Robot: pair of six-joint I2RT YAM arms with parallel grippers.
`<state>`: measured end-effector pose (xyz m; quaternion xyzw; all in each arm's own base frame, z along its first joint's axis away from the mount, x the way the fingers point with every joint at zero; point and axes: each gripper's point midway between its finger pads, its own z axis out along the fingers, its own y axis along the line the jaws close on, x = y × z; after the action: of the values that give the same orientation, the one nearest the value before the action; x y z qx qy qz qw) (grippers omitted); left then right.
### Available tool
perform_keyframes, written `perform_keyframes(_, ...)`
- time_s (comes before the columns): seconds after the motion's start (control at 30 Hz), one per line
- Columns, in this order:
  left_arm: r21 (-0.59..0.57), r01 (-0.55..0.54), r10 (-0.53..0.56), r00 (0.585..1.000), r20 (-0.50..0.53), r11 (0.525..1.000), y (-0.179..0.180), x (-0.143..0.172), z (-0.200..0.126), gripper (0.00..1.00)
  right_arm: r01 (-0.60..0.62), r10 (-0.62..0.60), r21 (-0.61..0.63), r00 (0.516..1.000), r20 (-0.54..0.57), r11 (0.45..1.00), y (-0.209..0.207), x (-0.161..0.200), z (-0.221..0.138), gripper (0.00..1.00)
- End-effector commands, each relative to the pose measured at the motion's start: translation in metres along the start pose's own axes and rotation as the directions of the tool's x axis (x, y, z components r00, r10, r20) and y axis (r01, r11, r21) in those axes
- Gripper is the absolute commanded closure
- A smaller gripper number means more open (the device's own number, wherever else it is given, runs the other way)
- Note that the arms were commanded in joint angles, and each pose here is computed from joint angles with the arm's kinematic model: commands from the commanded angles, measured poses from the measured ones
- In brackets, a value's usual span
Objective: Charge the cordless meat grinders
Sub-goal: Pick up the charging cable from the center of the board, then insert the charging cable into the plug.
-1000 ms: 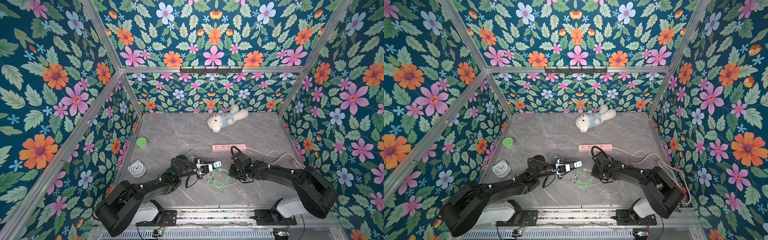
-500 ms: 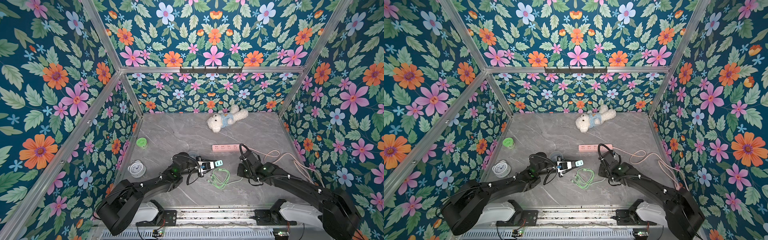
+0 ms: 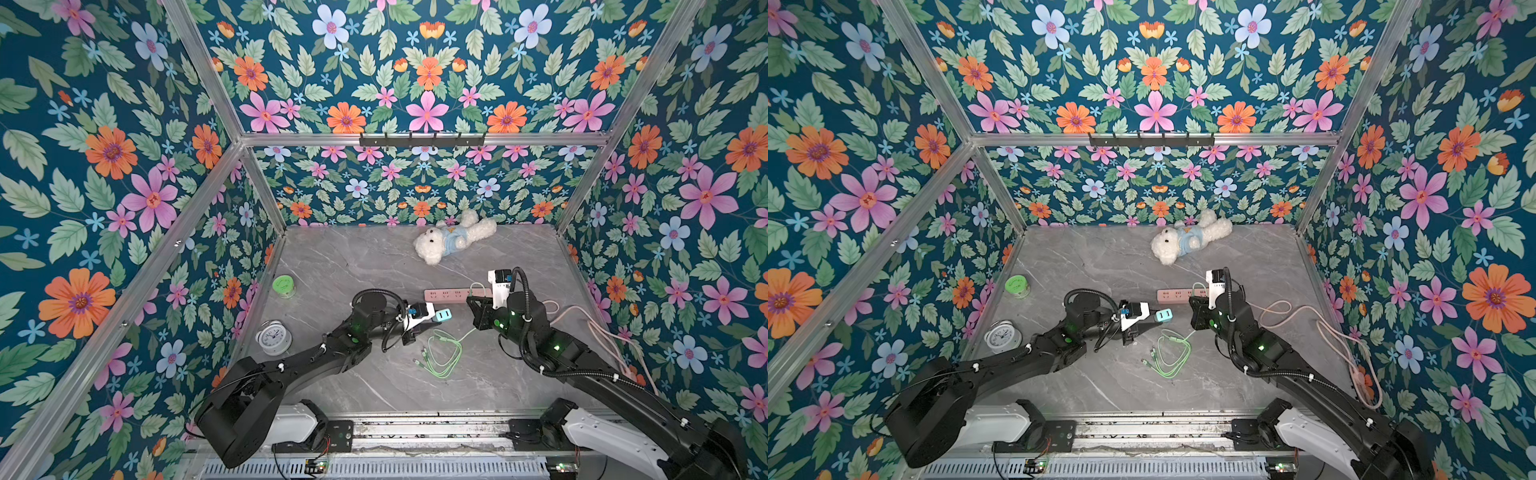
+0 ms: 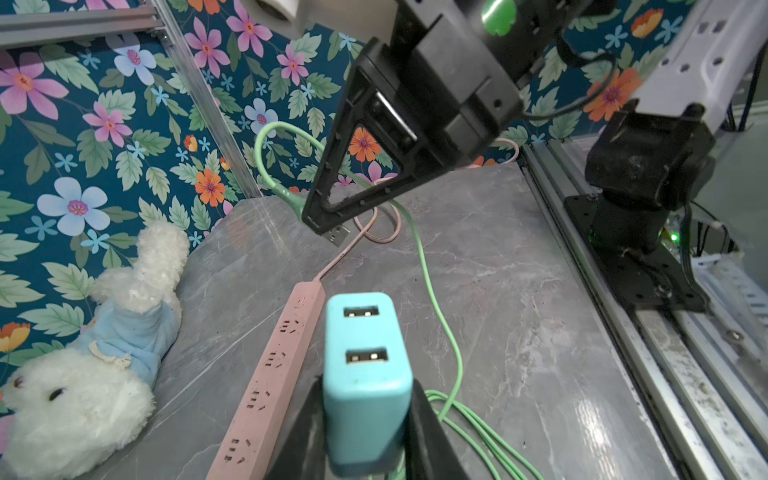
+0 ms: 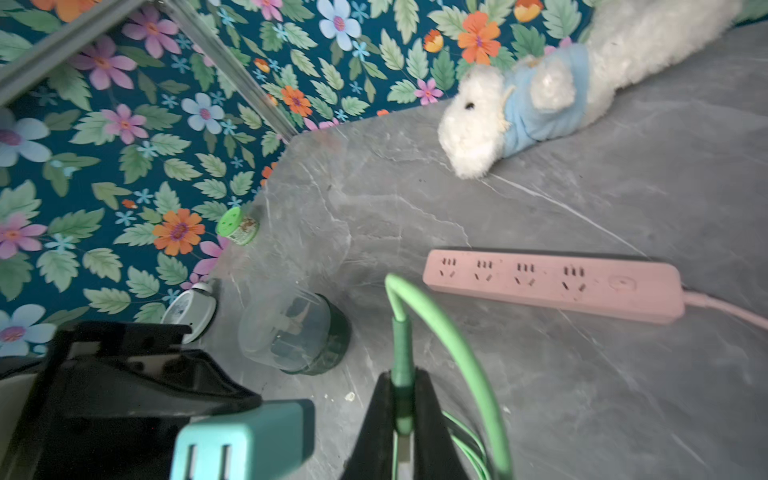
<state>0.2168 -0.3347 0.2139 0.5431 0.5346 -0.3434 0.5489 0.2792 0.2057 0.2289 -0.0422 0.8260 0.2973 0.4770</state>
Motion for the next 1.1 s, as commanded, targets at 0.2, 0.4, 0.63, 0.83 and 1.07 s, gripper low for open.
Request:
perform_keyframes(0.2,-0.138,0.249,-0.254,0.967,-0.020,0.959,0.024,-0.010,0.005,1.00,0.050,-0.030,-0.195,0.994,0.106,0.980,0.049,-0.041,0.016,0.98)
perform_keyframes(0.4,-0.178,0.323,-0.330,0.944,-0.016,0.930,0.035,-0.008,0.009,1.00,0.056,-0.035,-0.236,0.995,0.090,0.970,0.057,-0.036,0.027,0.99)
perform_keyframes(0.63,-0.192,0.343,-0.353,0.935,-0.022,0.920,0.038,-0.004,0.013,1.00,0.072,-0.048,-0.240,0.993,0.105,0.968,0.060,-0.033,0.030,1.00)
perform_keyframes(0.83,-0.197,0.350,-0.353,0.935,0.018,0.916,0.040,-0.013,0.008,1.00,0.067,-0.048,-0.209,0.994,0.093,0.976,0.051,-0.026,0.034,1.00)
perform_keyframes(1.07,-0.189,0.375,-0.373,0.927,0.046,0.908,0.041,-0.019,0.008,1.00,0.070,-0.054,-0.199,0.995,0.083,0.978,0.048,-0.019,0.038,1.00)
